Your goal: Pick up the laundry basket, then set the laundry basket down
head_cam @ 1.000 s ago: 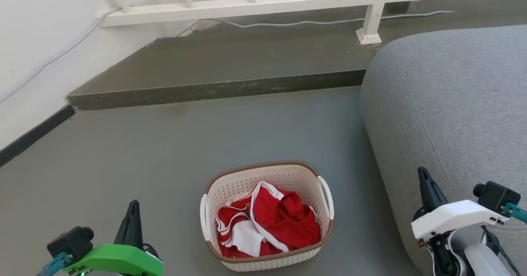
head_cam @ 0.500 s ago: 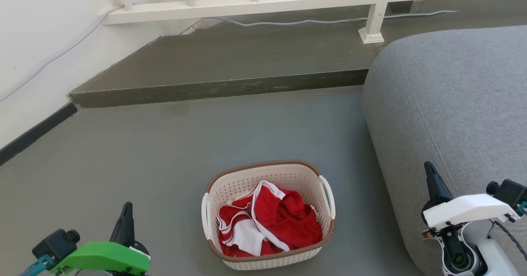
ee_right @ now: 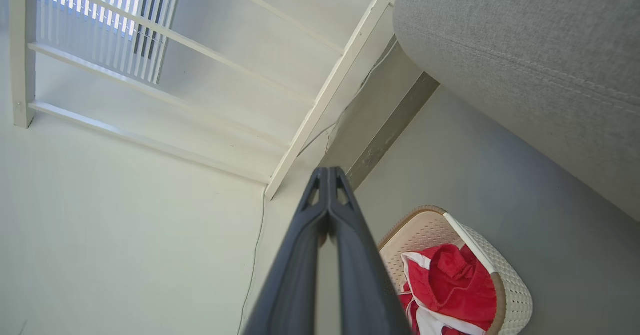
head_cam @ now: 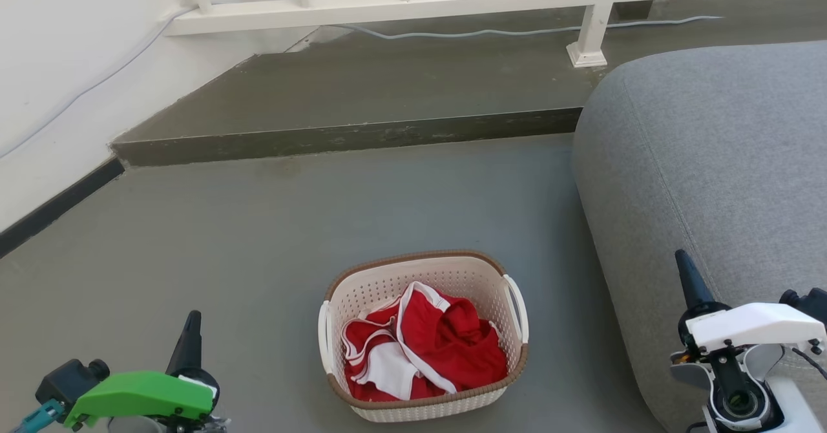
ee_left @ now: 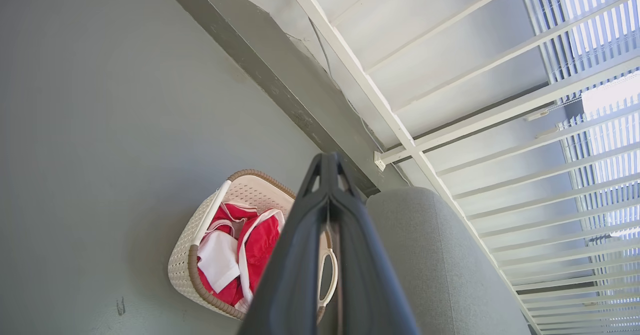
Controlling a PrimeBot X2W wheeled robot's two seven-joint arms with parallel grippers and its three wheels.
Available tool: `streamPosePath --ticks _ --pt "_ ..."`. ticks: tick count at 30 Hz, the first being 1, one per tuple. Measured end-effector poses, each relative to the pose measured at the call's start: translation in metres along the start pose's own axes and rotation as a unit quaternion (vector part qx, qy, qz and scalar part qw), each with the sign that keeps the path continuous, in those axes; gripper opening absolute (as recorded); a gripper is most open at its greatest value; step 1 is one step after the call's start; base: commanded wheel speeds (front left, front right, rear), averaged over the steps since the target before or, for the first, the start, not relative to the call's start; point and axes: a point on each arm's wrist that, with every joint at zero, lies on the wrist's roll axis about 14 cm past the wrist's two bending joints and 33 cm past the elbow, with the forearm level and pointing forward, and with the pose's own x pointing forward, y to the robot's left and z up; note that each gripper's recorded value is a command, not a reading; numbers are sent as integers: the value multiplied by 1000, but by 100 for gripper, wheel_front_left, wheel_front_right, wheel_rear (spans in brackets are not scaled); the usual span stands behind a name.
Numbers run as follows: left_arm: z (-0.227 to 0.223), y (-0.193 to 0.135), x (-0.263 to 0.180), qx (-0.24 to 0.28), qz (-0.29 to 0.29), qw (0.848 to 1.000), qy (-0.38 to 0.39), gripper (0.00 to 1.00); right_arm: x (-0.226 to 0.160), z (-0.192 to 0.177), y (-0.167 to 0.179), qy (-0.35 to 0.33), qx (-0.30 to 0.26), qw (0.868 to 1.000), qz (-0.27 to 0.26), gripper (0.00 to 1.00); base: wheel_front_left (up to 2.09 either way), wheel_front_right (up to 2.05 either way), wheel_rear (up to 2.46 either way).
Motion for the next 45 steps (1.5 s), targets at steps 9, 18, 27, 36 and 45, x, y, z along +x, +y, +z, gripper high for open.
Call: streamPosePath --ticks 9,18,27,36,45 --pt "6 2 2 -60 -2 998 -2 0 4 6 3 -3 65 998 9 0 0 0 0" --pt "15 1 5 -121 -12 993 -9 0 5 9 3 -4 134 991 14 0 0 0 0" --pt "20 0 7 -176 -21 984 -11 0 8 15 6 -9 190 981 25 0 0 0 0" --pt "28 -1 9 -234 -33 972 -18 0 10 23 10 -17 250 967 43 0 0 0 0" --pt "34 0 10 -256 -36 966 -26 0 10 25 9 -21 277 960 45 0 0 0 0"
